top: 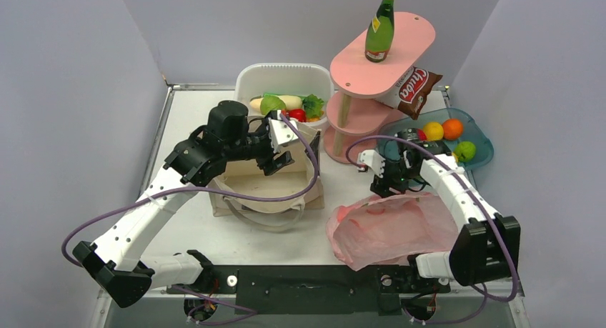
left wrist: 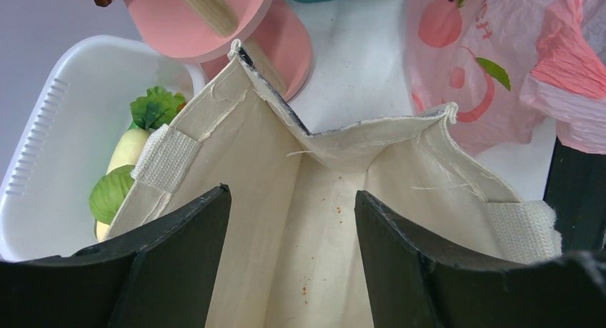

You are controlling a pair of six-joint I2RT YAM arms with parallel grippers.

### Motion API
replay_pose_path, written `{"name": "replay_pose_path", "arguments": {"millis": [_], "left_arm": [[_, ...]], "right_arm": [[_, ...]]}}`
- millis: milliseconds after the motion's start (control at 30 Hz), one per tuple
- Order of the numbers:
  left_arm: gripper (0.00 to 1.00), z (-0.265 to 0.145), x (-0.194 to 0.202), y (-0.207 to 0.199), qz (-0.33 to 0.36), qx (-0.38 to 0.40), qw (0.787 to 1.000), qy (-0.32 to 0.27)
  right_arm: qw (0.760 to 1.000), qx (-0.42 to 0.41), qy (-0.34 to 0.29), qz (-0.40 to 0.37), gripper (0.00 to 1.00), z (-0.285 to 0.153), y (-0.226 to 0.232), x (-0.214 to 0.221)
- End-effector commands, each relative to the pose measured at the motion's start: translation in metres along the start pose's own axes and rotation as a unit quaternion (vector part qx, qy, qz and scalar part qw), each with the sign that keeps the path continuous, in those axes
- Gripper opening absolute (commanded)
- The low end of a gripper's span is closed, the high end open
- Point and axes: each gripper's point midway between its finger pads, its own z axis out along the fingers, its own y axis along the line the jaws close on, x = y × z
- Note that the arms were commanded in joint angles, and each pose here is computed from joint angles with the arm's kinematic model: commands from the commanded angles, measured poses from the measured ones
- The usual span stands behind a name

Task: Untie the knot of the grocery bags and take out the mixed food

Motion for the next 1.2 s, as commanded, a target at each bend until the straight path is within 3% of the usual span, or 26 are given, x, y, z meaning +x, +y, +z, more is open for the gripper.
{"name": "replay_pose_path", "arguments": {"millis": [0,33,100,200,400,500,533,600,633,733,867,967,1167], "left_arm": [[0.62,-0.005,-0.009,0.002,0.012,-0.009,1.000,-0.014],[0.62,-0.005,-0.007,0.002,0.014,-0.010,1.000,-0.013],[0.62,-0.007,-0.005,0.002,0.015,-0.012,1.000,-0.010],[0.62,-0.010,-0.003,0.002,0.017,-0.018,1.000,-0.007],[0.62,-0.012,0.001,0.001,0.011,-0.021,1.000,-0.004],[0.62,-0.014,0.000,0.005,-0.012,-0.025,1.000,-0.009],[0.62,-0.015,-0.003,0.003,-0.027,-0.019,0.999,-0.016],[0.61,-0.017,-0.010,0.006,-0.058,-0.008,0.998,-0.032],[0.61,-0.018,-0.010,0.013,-0.073,-0.012,0.997,-0.036],[0.61,-0.023,-0.026,0.027,-0.118,-0.006,0.990,-0.072],[0.61,-0.024,-0.046,0.033,-0.118,0.010,0.987,-0.108],[0.62,-0.023,-0.057,0.026,-0.096,0.030,0.987,-0.123],[0.64,-0.021,-0.100,0.000,-0.011,0.072,0.986,-0.151]], "right_arm": [[0.999,0.006,0.029,-0.038,0.68,0.030,-0.005,0.015],[0.999,-0.003,0.034,-0.042,0.79,0.034,0.000,0.019],[0.997,-0.028,0.047,-0.057,0.87,0.045,0.013,0.030],[0.992,-0.053,0.072,-0.087,0.89,0.066,0.034,0.045],[0.990,-0.035,0.096,-0.102,0.90,0.090,0.032,0.054],[0.988,-0.038,0.104,-0.109,0.74,0.093,0.034,0.059],[0.987,-0.040,0.106,-0.110,0.48,0.092,0.036,0.060],[0.988,-0.035,0.105,-0.106,0.07,0.086,0.037,0.059],[0.990,-0.022,0.097,-0.105,0.02,0.080,0.036,0.055],[0.993,0.015,0.056,-0.099,0.00,0.057,0.033,0.038],[0.989,0.106,-0.071,-0.068,0.00,-0.002,0.018,-0.025],[0.968,0.168,-0.179,-0.047,0.00,-0.067,0.011,-0.078],[0.912,0.251,-0.324,-0.024,0.00,-0.182,0.017,-0.142]]}}
